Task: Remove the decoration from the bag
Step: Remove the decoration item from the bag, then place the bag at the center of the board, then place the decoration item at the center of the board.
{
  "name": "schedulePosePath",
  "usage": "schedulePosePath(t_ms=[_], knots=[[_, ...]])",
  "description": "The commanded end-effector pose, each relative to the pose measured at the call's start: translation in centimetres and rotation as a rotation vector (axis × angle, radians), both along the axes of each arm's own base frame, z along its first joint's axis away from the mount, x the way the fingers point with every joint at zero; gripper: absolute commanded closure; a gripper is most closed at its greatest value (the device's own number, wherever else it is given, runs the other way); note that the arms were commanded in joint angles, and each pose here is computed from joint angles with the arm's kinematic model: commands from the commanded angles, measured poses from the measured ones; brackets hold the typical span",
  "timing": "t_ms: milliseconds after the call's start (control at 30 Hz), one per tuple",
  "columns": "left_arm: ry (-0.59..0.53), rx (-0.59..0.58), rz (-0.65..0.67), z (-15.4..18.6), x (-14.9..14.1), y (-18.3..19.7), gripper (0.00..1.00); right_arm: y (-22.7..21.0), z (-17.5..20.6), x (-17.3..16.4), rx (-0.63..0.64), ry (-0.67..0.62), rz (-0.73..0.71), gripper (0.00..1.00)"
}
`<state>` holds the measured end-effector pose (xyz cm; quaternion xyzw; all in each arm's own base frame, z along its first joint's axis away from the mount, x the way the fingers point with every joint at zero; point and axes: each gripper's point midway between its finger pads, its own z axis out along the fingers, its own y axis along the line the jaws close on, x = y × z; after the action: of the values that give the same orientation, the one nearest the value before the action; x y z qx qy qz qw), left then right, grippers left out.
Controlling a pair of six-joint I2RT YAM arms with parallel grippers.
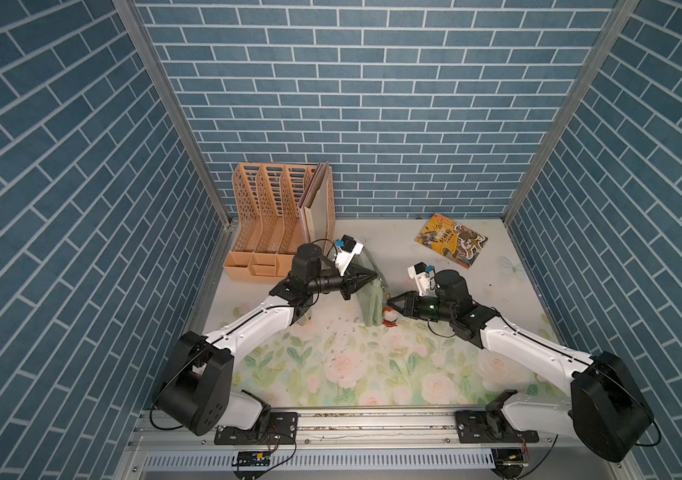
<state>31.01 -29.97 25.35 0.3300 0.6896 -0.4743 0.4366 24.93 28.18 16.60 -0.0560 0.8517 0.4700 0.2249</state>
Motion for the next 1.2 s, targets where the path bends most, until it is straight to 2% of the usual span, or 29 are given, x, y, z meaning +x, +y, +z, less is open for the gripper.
schedulePosePath(t_ms=[0,167,300,467,567,767,933,1033,1167], knots=[[0.049,-0.017,0.111,-0.5,2.1,0.6,1.0,-0.6,0.0,-0.9,-0.031,-0.048,0.031,1.0],[0.097,-0.033,0.153,-1.0,3.8,-0.2,1.0,-1.0,-0.5,-1.7,-0.037,-0.052,0.043,1.0],[0.146,0.043,0.161,-3.4,4.0,-2.3,0.99,-2.0,0.4,-0.9,-0.084,-0.124,0.002,1.0],[0.236,0.093,0.174,-7.6,3.6,-3.6,0.92,-3.9,1.8,1.0,-0.117,-0.21,-0.077,1.0],[0.272,0.099,0.188,-8.7,3.9,-4.1,0.82,-5.0,2.8,2.3,-0.147,-0.292,-0.135,1.0],[0.316,0.072,0.231,-6.5,4.6,-4.2,0.58,-6.0,4.1,3.9,-0.176,-0.488,-0.199,1.0],[0.374,0.035,0.268,-3.9,4.0,-3.4,0.5,-6.8,4.5,4.4,-0.2,-0.597,-0.231,1.0],[0.407,-0.008,0.253,-2.0,2.6,-3.6,0.45,-7.0,4.7,4.6,-0.224,-0.637,-0.233,1.0],[0.424,-0.06,0.179,0.0,-0.2,-5.7,0.39,-6.7,4.9,4.6,-0.225,-0.672,-0.214,1.0]])
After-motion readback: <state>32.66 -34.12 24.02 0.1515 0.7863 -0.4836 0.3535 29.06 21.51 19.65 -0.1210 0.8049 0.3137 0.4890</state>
